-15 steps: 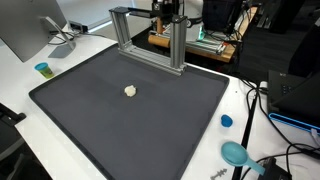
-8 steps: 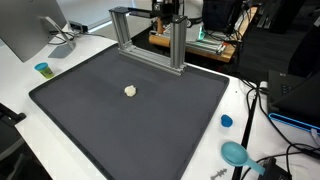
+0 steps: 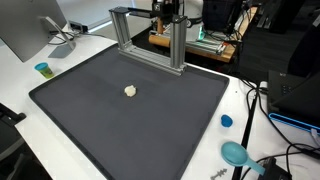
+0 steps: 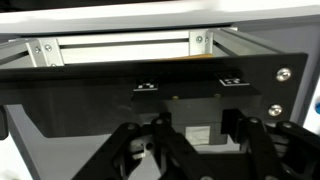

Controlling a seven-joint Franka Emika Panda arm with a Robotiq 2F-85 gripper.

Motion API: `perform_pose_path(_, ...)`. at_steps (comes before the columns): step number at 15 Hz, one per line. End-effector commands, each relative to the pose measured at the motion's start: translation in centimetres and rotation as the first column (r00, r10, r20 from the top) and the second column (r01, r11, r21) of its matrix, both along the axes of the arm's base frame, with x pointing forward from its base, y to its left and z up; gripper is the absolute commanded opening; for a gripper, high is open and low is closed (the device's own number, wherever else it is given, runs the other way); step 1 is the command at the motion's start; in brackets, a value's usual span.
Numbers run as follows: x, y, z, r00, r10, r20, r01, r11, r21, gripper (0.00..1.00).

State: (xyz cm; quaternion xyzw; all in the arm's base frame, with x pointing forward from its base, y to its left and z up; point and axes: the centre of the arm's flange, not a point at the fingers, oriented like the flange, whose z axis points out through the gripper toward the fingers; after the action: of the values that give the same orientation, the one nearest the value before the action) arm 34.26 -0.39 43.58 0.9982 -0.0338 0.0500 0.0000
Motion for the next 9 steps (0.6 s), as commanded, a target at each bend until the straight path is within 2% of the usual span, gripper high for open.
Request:
perform_pose_path(1,-0.7,-1.4,-0.7,0.995,0.085,-0.047,-0.085,0.996,0.017,0.8)
perform_pose_path(2,-0.8,-1.7,-0.7,0.992,0.118,-0.051,-0.117,0.993,0.028,0.59)
perform_pose_path(3,-0.8,-2.0,-0.7,0.988,0.142,-0.058,-0.139,0.989,0.049,0.47)
perform_pose_path(4,-0.9,-2.3,-0.6,0.987,0.154,-0.056,-0.151,0.987,0.052,0.45)
perform_pose_path(6,-0.7,-2.6,-0.2,0.986,0.159,-0.042,-0.157,0.986,0.059,0.34)
perform_pose_path(9,-0.3,-2.9,0.4,0.995,0.095,-0.041,-0.093,0.994,0.065,0.34)
